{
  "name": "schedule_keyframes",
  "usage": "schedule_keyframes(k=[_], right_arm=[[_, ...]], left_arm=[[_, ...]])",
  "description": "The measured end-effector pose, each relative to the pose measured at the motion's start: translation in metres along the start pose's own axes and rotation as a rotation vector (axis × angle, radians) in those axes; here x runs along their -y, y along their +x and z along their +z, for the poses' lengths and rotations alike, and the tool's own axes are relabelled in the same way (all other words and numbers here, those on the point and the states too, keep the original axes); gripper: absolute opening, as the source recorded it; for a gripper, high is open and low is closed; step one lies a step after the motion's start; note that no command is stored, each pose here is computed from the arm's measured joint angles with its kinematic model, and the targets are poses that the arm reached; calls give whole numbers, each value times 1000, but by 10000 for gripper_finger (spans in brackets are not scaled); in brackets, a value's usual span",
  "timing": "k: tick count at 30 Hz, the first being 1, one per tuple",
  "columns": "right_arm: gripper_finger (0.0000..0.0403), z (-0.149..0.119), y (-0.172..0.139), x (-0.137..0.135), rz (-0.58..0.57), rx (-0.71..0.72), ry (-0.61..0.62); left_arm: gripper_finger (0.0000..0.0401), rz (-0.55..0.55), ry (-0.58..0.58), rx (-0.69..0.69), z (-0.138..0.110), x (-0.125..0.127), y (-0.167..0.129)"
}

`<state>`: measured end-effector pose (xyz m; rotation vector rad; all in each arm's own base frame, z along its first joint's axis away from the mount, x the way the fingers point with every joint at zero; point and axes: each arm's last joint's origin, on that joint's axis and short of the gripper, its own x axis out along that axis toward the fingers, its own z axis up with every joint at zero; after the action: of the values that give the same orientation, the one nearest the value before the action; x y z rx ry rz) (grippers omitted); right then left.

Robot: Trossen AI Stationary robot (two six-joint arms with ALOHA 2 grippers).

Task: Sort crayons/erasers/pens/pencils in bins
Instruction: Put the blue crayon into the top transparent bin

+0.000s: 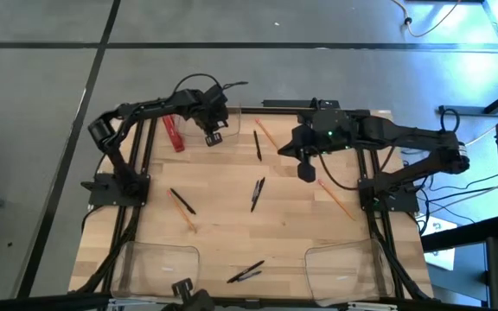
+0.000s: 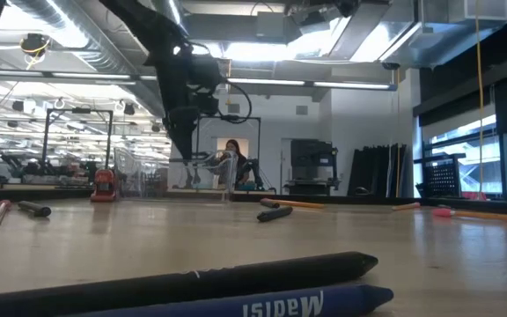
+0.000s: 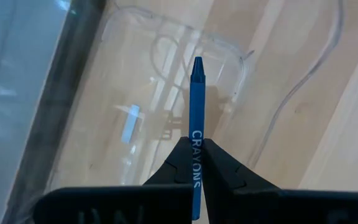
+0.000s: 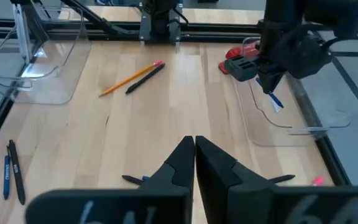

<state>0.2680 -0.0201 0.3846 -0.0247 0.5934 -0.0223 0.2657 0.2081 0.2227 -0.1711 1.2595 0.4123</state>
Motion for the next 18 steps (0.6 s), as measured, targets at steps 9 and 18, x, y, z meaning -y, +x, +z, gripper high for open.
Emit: schedule_keyframes(k=[9, 18], right_arm=[[17, 0, 3, 0, 3, -6, 0], [17, 0, 3, 0, 2, -4, 0]], left_arm=[[0, -9, -20, -52, -1, -6, 19], [0, -2, -4, -82, -2, -8, 31]])
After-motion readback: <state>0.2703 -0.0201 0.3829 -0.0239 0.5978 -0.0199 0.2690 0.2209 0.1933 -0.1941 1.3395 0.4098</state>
